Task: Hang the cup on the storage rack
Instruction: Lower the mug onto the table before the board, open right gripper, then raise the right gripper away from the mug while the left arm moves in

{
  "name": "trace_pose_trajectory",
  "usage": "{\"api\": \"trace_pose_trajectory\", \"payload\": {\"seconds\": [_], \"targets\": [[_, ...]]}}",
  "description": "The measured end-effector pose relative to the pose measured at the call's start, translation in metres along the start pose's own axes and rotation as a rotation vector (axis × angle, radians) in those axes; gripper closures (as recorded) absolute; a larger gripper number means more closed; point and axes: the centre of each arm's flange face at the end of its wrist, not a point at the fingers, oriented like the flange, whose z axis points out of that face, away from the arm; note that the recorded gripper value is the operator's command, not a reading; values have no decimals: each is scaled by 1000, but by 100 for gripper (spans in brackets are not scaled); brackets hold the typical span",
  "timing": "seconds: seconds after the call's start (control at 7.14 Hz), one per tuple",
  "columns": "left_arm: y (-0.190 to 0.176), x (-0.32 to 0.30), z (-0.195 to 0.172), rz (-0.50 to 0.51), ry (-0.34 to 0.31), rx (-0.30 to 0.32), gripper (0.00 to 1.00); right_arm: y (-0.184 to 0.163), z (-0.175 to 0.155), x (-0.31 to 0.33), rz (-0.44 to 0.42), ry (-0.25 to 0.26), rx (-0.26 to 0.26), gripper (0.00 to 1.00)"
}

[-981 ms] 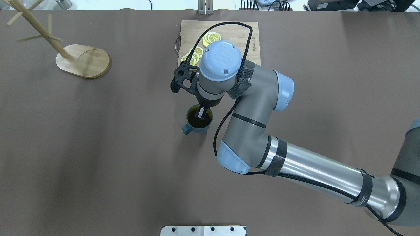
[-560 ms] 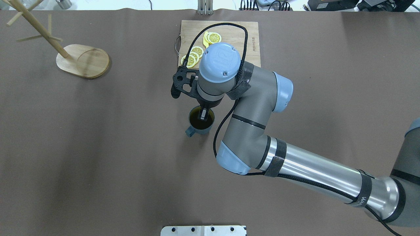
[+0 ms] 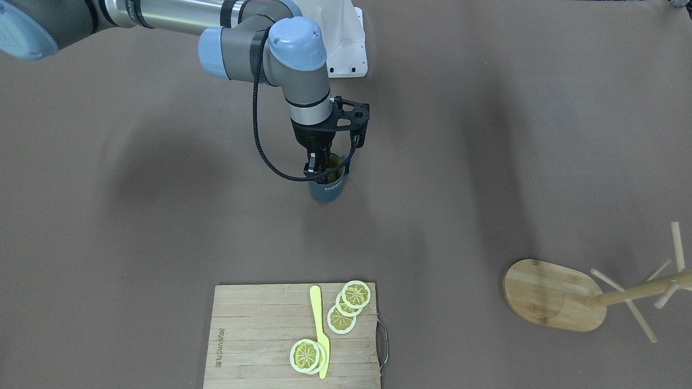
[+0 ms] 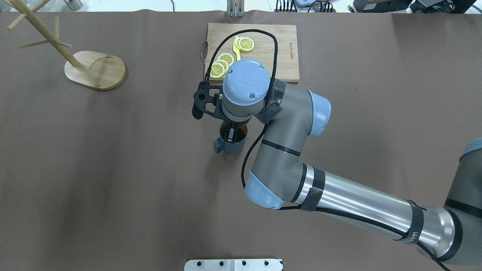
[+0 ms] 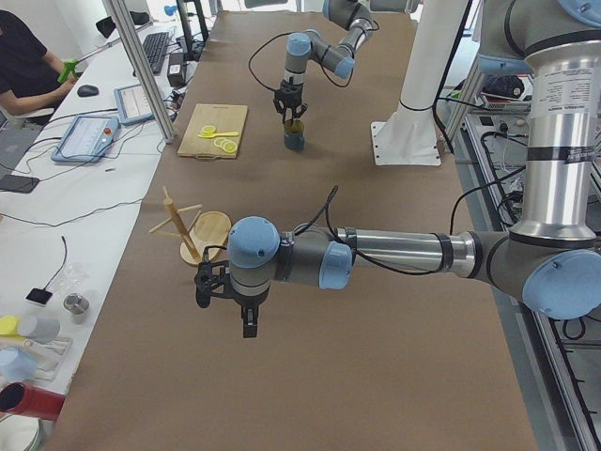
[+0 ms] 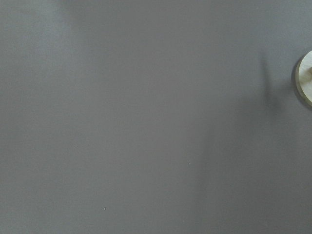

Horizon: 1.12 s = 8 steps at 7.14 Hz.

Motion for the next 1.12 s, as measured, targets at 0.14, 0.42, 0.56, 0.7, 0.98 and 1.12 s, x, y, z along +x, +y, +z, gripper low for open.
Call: {"api": "trace_pose_trajectory", "payload": {"seconds": [0.14,0.42,0.56,0.7,0.98,1.12], "targets": [[0,0,0,-1,0,0,2,-1,-3,-1,-23,6,5,1],[0,1,0,-1,0,1,2,-2,-24,9,-33,22,39,1],[0,3,-2,2,1,5,2,-1,-40,19,-27,31,62,1],[-1,14,-11,20,17,19,2,4,-56,35,-12,36,78,1],[1,66,-52,112,79,86,2,41,-77,93,63,45,66,1],[5,98,-78,173,116,127,2,70,-82,124,123,46,37,1]]}}
